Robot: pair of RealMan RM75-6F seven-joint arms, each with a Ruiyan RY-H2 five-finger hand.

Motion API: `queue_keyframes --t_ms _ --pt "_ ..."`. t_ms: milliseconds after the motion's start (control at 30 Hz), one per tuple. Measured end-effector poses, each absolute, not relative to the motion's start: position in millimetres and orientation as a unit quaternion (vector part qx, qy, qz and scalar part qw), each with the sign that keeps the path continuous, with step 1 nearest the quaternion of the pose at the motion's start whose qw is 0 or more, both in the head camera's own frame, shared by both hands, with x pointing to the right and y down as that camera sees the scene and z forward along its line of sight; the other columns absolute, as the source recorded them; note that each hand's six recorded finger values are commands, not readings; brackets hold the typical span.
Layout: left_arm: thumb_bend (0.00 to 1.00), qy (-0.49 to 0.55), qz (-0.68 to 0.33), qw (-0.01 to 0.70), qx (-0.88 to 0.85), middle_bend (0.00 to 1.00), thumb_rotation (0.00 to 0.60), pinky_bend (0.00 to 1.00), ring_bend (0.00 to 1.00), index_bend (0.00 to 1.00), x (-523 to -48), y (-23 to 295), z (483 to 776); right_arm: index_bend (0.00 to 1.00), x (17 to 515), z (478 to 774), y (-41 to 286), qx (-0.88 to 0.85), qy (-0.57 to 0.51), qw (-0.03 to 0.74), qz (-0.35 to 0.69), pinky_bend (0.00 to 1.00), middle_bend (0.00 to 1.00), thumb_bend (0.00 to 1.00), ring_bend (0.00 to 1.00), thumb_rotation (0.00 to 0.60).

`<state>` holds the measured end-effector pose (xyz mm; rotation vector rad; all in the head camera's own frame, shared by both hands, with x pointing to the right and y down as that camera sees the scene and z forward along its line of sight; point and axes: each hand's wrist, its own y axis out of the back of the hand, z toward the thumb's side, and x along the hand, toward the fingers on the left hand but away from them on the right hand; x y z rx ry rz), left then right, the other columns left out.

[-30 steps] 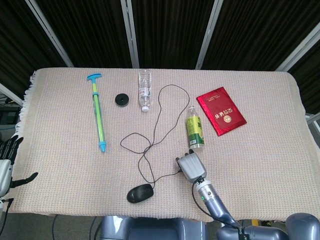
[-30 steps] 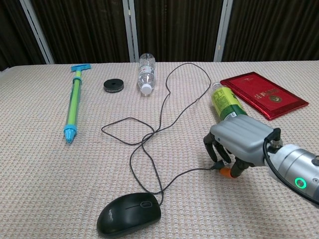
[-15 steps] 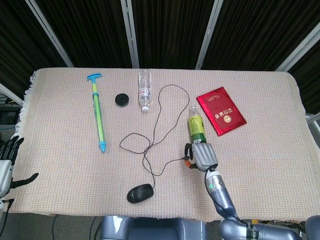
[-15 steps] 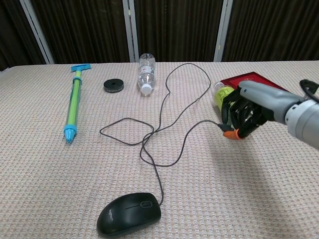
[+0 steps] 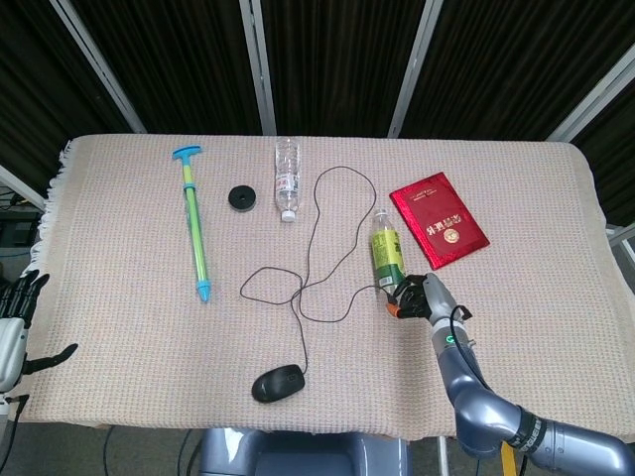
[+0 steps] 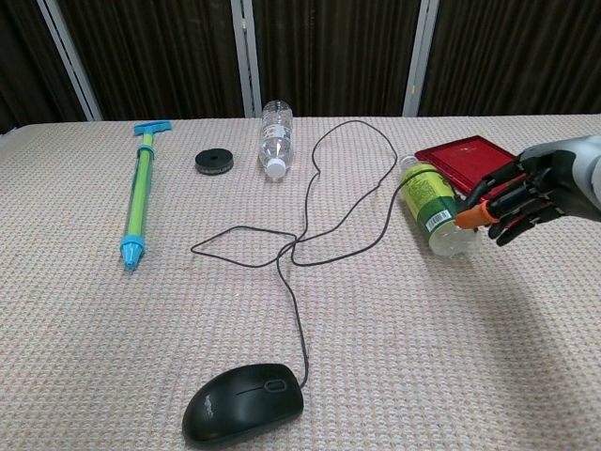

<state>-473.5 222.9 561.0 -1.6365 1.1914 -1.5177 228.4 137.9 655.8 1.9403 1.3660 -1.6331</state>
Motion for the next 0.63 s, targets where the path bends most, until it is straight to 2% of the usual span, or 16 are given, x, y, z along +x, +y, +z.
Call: queue_keyframes --t_ms 133,367,633 --pt "0.13 0.449 -0.573 0.301 -0.617 0.00 0.600 0.00 0.00 0.06 -474 223 561 0.66 221 640 120 0.657 0.460 0.141 -0.579 0.38 0.68 0.33 0.53 0.600" --pt "0.13 0.450 -0.574 0.301 -0.615 0.00 0.600 0.00 0.00 0.06 -474 223 561 0.66 200 608 76 0.657 0.471 0.109 -0.578 0.38 0.68 0.33 0.53 0.600" --pt "0.13 0.448 -0.573 0.300 -0.617 0.00 0.600 0.00 0.00 0.06 -474 223 562 0.66 191 590 74 0.656 0.464 0.093 -0.589 0.38 0.68 0.33 0.53 0.600"
